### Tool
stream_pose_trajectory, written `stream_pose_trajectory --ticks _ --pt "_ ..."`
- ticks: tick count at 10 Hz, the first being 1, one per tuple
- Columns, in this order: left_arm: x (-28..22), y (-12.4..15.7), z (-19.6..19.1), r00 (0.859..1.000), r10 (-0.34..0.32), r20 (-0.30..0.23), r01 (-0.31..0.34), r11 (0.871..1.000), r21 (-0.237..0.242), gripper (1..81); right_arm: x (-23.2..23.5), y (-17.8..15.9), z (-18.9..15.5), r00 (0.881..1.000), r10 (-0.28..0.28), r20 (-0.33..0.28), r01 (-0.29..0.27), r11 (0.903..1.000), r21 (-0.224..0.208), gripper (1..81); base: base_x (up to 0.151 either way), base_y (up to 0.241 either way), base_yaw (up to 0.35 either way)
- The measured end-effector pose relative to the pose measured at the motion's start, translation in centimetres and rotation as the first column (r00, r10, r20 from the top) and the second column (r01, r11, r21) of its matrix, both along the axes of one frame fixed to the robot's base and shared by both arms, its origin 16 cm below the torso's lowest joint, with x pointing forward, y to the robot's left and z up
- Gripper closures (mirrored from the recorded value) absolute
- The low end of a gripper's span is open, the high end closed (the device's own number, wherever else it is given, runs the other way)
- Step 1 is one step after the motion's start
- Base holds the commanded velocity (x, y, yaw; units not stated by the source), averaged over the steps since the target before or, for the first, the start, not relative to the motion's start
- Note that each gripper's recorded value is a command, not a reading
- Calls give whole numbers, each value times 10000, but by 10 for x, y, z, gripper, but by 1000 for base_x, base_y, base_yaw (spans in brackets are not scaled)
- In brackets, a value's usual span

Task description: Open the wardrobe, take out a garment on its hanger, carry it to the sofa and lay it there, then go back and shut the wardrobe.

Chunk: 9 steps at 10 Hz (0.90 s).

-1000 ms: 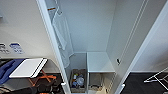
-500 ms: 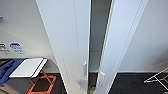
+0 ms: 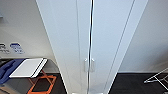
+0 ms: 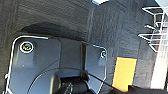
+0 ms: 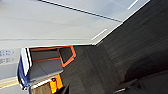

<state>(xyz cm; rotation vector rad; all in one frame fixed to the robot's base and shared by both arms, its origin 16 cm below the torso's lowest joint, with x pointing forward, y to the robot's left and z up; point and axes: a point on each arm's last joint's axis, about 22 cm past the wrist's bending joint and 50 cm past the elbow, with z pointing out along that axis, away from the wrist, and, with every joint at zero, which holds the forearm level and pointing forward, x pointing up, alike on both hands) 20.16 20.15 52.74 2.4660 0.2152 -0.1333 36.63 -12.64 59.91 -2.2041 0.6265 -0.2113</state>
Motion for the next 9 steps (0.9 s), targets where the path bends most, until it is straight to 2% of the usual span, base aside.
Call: stream_pose_trajectory --ticks 2,3,4,5,7,8,9 --pt "-57 2 -34 9991 -338 -266 353 9979 542 10 -45 -28 -45 9988 298 -393 -335 9949 -957 10 0 0 0" --pt "-73 2 -48 9987 -459 -243 478 9952 855 10 -87 -34 -68 9951 529 -836 -633 9897 -1281 10 0 0 0" --pt "-91 -4 -61 9976 -632 -265 657 9921 1068 10 -137 -43 -94 9872 824 -1362 -1051 9801 -1685 10 0 0 0" --pt "-112 -14 -70 9960 -813 -369 851 9894 1174 10 -169 -57 -114 9806 1095 -1625 -1440 9651 -2189 10 0 0 0" --pt "-158 -21 -84 9910 -1125 -721 1220 9817 1461 10 -199 -86 -145 9728 1597 -1680 -2085 9196 -3331 10 0 0 0" --pt "-168 -20 -88 9902 -1177 -747 1288 9775 1669 10 -219 -91 -156 9668 1873 -1737 -2407 8957 -3738 10 0 0 0" --pt "-167 -26 -90 9902 -1287 -538 1363 9746 1776 10 -227 -89 -159 9649 2039 -1657 -2542 8841 -3922 10 0 0 0"
